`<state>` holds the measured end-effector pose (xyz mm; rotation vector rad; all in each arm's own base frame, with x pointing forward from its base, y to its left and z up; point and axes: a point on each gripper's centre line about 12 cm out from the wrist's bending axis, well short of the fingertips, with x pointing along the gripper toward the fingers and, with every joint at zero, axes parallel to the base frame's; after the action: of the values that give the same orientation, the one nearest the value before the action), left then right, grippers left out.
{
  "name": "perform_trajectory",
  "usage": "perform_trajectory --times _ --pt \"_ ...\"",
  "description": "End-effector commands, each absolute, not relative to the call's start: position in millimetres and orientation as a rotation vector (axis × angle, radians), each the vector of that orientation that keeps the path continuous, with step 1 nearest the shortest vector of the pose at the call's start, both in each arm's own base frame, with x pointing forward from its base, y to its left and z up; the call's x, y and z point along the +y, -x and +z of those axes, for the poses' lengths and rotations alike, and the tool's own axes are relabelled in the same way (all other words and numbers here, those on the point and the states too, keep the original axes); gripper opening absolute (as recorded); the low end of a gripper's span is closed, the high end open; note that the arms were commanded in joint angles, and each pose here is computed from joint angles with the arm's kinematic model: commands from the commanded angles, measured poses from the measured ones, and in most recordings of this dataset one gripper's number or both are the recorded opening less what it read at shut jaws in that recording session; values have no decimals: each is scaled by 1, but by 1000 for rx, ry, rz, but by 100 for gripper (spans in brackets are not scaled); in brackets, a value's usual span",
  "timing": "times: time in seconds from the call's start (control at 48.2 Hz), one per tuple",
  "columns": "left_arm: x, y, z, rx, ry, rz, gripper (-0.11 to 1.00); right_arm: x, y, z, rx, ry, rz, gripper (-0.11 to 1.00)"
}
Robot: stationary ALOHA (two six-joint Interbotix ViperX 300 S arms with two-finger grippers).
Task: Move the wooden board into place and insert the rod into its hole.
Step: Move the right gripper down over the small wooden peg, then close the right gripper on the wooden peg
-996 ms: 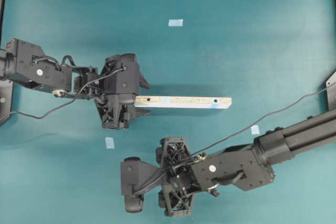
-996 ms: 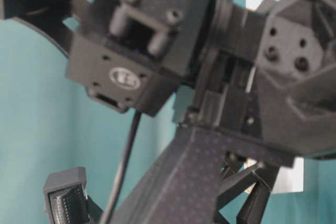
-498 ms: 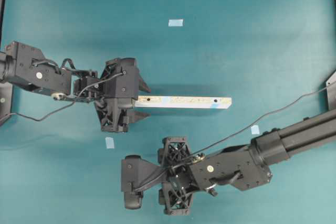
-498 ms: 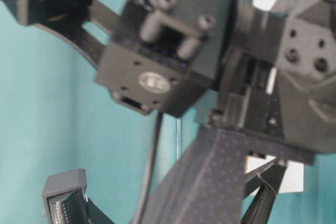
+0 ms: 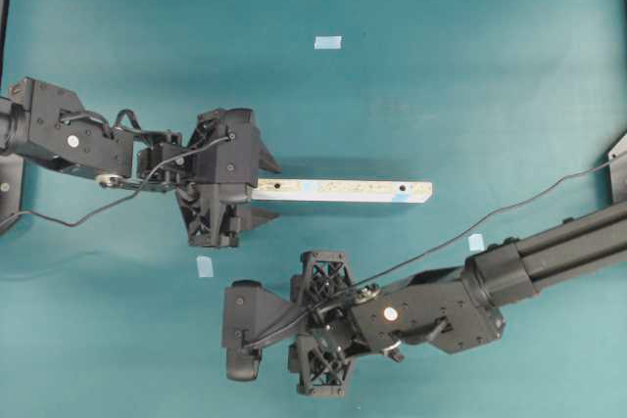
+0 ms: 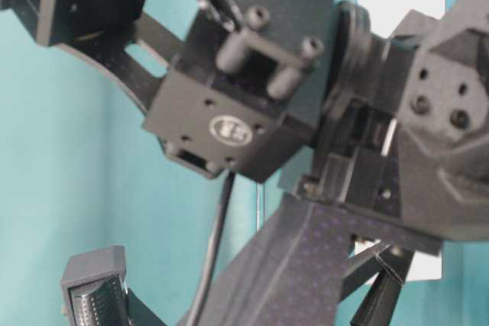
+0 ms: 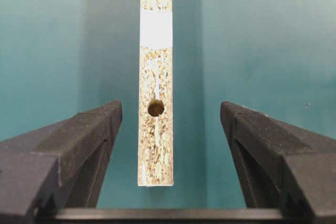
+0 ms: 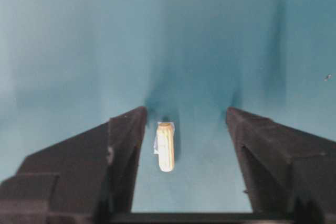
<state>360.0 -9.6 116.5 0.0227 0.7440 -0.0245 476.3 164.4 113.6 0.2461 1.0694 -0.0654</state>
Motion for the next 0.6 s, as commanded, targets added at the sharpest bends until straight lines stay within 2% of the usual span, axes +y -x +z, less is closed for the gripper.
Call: perform_trajectory --times 0.0,0.581 --pt "-11 -363 128 706 -24 -29 78 167 -482 132 1023 -260 -48 62" --pt "-11 -361 126 712 -24 -29 78 176 -477 127 1037 -246 -33 60"
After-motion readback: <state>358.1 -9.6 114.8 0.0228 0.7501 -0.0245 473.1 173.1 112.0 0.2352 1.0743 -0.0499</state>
